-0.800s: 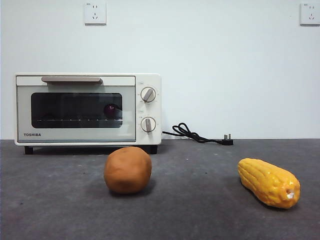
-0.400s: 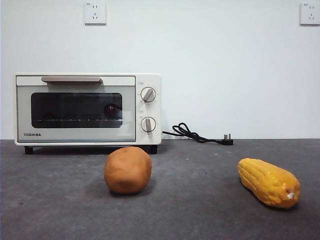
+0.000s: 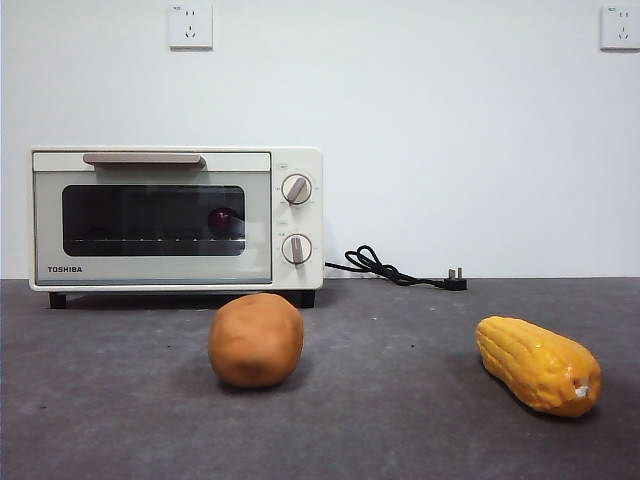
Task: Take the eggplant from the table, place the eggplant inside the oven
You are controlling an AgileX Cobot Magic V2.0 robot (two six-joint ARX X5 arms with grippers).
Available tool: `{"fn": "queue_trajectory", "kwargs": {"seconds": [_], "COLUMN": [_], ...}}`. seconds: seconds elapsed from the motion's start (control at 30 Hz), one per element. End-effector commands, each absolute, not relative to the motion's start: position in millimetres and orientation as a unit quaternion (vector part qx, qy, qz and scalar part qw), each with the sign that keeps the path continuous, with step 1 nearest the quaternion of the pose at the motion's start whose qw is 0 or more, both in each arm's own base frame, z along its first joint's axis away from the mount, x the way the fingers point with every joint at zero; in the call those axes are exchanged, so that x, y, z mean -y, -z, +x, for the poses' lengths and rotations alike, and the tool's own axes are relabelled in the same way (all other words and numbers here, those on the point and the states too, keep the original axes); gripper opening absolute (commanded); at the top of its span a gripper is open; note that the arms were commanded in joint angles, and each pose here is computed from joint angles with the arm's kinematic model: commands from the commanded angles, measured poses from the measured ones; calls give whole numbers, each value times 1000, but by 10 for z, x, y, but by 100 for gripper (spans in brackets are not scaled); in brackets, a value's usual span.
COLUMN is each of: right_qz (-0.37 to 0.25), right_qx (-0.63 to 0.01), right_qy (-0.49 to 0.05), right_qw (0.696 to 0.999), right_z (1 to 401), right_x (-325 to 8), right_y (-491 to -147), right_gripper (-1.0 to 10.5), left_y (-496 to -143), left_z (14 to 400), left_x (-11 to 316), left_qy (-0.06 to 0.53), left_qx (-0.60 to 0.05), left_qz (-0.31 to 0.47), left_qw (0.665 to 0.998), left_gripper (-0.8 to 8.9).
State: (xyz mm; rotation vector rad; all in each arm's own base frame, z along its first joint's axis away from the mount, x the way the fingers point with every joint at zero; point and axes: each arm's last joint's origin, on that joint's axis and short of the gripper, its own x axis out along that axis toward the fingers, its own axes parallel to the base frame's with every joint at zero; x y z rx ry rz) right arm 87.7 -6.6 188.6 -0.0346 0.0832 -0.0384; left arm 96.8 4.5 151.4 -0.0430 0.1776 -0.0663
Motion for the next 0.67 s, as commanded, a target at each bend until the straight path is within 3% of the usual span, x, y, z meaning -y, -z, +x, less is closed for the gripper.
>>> {"fn": "queue_trajectory", "kwargs": {"seconds": [0.03,0.33,0.67], "right_qz": [-9,19,19], "right_qx": [-55,-93,-90], "right_qy": [19,21,21], "right_qw": [998,995,996], "right_z": [903,946,950], "right_x": [68,72,73], "right_y": [-1771,-1518,-1514], "right_gripper": [1,1,1], "left_y": [-1486,-1486,-1486], "left_z": [973,973,973], "left_x": [-43,-43,-43], "left_qy": [34,34,34], "left_qx": [-91,-91,-91], "left_qz": [-25,-25,-25], "left_qw": [995,995,995], "left_gripper": [-4,-4,-4]}}
